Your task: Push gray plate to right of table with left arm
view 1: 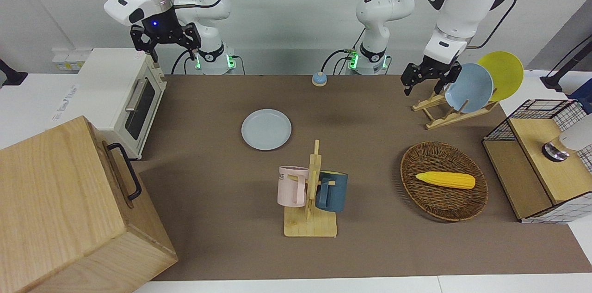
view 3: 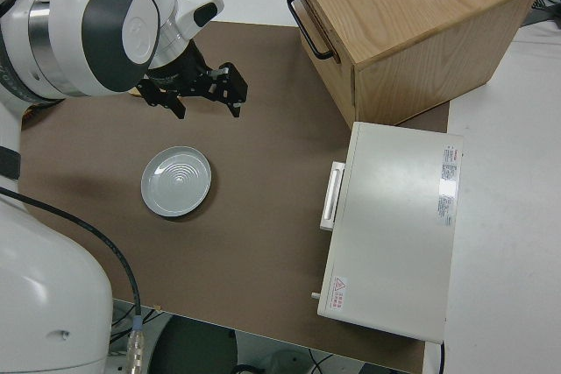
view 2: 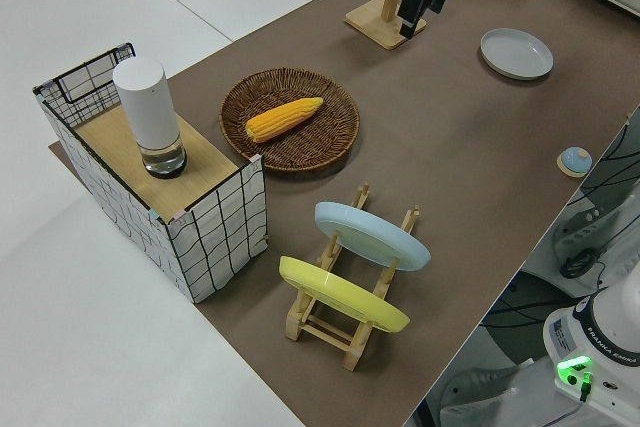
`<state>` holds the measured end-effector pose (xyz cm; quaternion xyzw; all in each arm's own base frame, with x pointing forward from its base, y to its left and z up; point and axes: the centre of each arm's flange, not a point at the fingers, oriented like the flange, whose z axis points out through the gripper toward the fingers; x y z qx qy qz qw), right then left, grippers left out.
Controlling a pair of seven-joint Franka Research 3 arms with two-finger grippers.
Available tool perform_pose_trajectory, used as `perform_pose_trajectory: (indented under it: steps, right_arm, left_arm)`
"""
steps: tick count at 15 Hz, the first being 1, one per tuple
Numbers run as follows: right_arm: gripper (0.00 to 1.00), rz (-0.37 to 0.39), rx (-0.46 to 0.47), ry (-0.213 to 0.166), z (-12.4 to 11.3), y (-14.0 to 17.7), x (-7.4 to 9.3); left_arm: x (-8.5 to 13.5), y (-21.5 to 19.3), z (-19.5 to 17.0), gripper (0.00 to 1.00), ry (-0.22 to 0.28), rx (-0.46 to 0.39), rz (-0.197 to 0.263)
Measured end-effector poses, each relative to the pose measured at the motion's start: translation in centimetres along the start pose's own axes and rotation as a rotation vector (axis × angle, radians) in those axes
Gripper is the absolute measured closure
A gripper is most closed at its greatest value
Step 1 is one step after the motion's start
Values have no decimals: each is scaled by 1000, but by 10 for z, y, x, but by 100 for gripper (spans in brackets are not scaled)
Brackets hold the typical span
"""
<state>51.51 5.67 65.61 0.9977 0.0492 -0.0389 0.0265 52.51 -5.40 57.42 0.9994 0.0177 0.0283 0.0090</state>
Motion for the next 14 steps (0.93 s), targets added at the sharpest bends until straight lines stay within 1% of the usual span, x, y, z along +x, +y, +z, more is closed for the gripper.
perform_pose_trajectory:
  steps: [4, 6, 9, 14]
  right_arm:
    - [0, 0, 0, 0, 0, 0, 0]
    - [0, 0, 0, 0, 0, 0, 0]
    - [0, 0, 0, 0, 0, 0, 0]
    - [0, 0, 0, 0, 0, 0, 0]
  left_arm:
    - [-6, 6, -57, 0, -11, 1, 13]
    - [-11, 10, -70, 0, -25, 3, 20]
    - [-12, 12, -68, 0, -43, 4, 25]
    - [-11, 11, -67, 0, -46, 4, 24]
